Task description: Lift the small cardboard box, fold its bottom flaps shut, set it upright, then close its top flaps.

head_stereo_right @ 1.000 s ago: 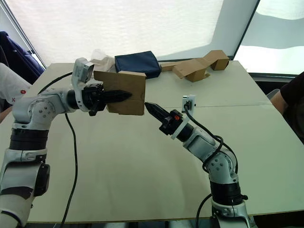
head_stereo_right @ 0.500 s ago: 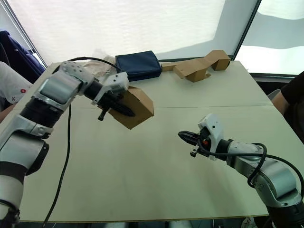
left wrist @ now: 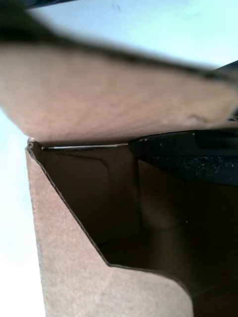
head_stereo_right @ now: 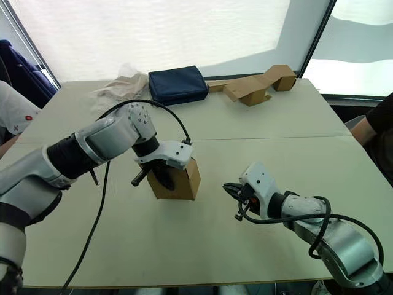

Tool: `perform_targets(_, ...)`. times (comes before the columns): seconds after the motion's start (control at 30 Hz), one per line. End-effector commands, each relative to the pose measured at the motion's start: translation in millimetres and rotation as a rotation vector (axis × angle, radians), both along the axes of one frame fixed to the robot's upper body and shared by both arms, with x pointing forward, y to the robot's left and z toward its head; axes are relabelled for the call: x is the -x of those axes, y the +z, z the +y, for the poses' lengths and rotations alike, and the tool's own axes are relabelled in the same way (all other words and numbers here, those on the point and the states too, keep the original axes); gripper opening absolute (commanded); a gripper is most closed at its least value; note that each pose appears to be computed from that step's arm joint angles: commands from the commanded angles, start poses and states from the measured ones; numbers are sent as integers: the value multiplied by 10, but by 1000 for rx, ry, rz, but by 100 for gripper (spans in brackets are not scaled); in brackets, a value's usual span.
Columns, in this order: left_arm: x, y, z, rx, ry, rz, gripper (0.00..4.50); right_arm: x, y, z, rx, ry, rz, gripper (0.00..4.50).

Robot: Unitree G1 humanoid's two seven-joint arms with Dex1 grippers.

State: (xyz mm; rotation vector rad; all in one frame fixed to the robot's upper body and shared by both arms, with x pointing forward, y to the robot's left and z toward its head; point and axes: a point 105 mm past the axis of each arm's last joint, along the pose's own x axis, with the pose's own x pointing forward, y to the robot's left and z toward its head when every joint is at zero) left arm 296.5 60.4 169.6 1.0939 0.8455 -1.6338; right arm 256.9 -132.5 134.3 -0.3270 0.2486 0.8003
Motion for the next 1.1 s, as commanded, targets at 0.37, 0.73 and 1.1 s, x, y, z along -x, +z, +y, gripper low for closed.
perform_targets(0.37,144,690,-154,201,134,93,277,-12,-21,-20,1,12,-15,0)
perform_targets(0.73,-200,1095,244,546,342,41,254,114,-15,149,-71,135,63,0)
perform_targets(1.1,-659,409,1240,604,705,-280,5,265,-242,613,-48,280,152,0)
